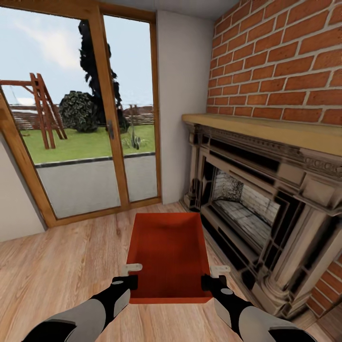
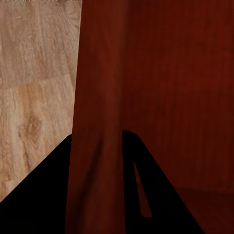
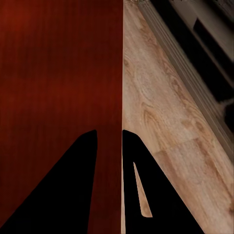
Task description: Move the two storage containers from the living room to the garage. In the garage, place one container on the floor and stack the other container on top of it (either order is fine).
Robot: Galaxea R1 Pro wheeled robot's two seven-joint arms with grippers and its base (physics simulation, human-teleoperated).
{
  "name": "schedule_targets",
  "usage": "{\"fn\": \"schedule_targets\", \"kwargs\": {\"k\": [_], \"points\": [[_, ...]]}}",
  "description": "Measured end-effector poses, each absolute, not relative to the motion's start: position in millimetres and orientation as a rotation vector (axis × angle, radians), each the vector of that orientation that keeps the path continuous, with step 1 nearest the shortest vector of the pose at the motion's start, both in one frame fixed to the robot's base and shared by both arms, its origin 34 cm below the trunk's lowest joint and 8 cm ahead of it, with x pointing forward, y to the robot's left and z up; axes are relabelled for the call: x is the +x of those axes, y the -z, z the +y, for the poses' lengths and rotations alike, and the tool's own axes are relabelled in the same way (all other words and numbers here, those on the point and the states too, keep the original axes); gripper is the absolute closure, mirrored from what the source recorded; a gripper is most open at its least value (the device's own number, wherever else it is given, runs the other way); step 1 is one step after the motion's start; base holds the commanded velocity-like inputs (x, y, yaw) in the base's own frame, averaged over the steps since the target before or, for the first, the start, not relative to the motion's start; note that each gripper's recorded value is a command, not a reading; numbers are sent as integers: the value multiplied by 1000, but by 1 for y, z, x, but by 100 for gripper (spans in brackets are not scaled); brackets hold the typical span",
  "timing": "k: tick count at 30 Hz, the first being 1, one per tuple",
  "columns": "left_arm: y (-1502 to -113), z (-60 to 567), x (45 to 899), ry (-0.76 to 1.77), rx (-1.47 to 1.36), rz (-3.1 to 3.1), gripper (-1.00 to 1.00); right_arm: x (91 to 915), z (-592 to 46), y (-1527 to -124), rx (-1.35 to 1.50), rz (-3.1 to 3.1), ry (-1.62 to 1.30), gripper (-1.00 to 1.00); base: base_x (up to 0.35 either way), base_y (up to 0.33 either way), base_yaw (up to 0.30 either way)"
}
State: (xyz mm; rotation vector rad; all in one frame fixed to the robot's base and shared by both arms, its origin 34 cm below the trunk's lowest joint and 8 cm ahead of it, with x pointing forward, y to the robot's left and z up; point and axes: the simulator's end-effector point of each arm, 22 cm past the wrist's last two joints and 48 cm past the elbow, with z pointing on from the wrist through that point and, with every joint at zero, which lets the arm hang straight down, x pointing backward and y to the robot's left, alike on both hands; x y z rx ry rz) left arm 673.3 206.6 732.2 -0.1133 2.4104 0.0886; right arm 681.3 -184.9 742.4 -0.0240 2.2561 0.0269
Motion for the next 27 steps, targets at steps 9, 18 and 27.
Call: {"fn": "schedule_targets", "kwargs": {"k": [9, 18, 27], "points": [[-740, 207, 676, -88, -113, 2396, 100, 684, -185, -750, -24, 2241, -27, 100, 0, 0, 0], [-748, 207, 679, -87, -113, 2381, 100, 686, -185, -758, -24, 2227, -27, 100, 0, 0, 0], [-756, 207, 681, -86, -113, 2367, 100, 689, -185, -766, -24, 2212, -26, 100, 0, 0, 0]]}}
